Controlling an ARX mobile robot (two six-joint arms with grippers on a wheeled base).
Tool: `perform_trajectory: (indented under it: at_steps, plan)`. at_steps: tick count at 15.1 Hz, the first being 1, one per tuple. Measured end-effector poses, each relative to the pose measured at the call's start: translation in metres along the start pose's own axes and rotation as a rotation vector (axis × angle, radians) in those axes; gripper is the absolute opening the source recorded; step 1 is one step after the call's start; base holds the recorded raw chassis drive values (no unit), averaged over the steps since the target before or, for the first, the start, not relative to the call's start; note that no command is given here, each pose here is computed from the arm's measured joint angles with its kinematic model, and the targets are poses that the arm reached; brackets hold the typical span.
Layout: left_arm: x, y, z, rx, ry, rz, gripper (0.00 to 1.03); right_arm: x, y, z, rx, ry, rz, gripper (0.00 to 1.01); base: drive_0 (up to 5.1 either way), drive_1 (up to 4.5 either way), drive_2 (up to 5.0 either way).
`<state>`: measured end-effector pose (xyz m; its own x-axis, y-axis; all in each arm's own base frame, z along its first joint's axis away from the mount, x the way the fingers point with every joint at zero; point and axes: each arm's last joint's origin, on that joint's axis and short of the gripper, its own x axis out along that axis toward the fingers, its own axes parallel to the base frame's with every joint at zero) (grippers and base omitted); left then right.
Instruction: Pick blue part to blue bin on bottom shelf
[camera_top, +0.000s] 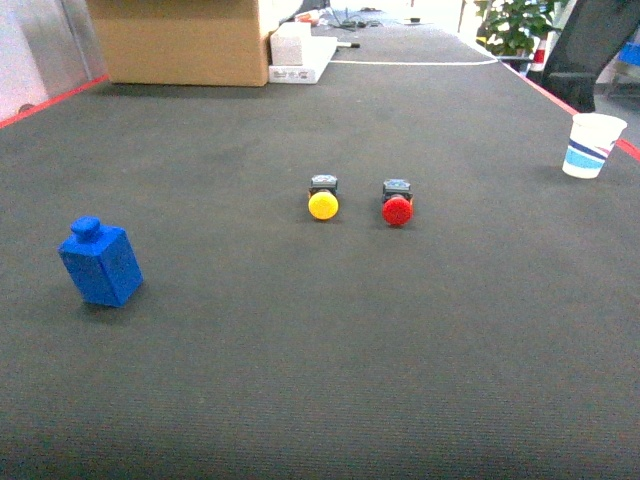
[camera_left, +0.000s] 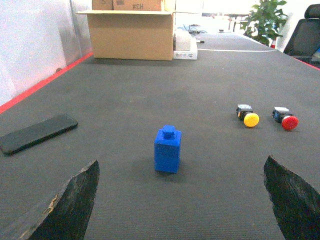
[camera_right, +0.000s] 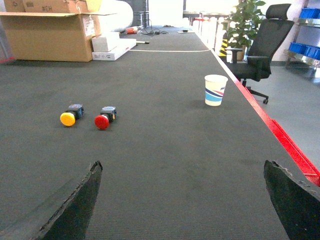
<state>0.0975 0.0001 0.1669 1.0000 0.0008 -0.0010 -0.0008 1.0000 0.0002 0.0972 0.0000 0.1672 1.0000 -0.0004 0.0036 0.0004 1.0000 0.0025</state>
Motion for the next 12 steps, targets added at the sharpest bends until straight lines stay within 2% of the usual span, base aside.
perform_trajectory:
  at_steps: [12]
  plan:
    - [0.0000, 0.0000, 0.0000, 0.000, 0.000, 0.000, 0.98, 0.0000, 0.0000, 0.0000, 0.000, 0.000, 0.000, 0.98, 0.0, 0.00, 0.0]
